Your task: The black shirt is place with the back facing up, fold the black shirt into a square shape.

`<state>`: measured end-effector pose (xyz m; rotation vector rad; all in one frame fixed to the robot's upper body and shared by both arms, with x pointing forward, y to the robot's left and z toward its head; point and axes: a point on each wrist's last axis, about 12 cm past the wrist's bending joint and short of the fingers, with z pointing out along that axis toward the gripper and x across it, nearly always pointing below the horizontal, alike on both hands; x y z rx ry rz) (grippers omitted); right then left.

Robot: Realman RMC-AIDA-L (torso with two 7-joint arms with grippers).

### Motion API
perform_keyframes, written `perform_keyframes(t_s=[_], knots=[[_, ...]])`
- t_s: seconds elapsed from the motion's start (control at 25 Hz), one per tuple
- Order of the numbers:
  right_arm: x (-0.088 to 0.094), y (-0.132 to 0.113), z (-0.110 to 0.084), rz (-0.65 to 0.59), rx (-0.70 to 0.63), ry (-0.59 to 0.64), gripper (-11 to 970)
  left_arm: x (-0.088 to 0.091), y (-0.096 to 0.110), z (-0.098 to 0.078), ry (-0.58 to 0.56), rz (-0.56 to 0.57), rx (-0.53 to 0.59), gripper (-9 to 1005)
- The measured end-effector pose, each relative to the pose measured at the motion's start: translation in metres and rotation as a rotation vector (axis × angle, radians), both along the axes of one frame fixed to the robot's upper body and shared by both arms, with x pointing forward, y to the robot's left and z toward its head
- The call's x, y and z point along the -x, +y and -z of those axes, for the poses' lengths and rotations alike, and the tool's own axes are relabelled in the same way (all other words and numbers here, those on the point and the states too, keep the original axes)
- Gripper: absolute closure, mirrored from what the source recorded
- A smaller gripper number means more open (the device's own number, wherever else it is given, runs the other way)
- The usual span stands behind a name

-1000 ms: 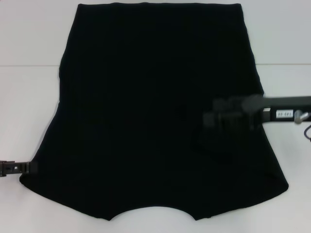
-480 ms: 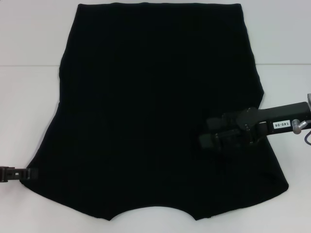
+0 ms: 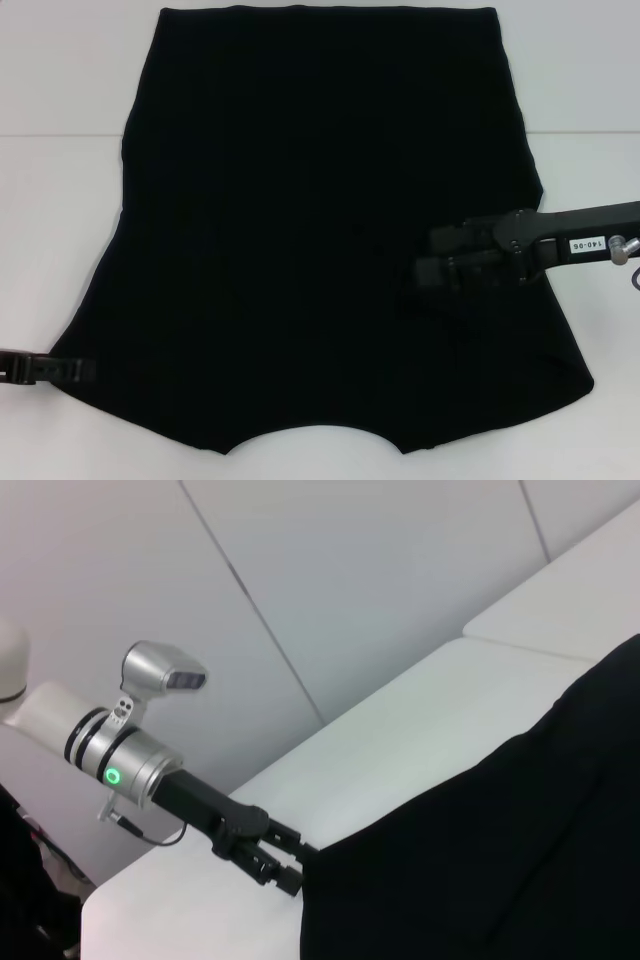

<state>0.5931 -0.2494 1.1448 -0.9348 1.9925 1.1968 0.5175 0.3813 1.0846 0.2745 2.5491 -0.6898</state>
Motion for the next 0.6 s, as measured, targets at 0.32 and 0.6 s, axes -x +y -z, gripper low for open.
perform_keyframes(t_s=[0.32, 0.6], knots=[[-0.0010, -0.0031, -0.0020, 0.019, -0.016, -0.010, 36, -0.0026, -0.0023, -0.0026, -0.010, 0.011, 0.004, 174], [-0.0016, -0.0043, -0.0042, 0.026, -0.033, -0.019, 37, -0.0073, -0.0012, -0.0055, -0.015, 0.008, -0.007, 198]])
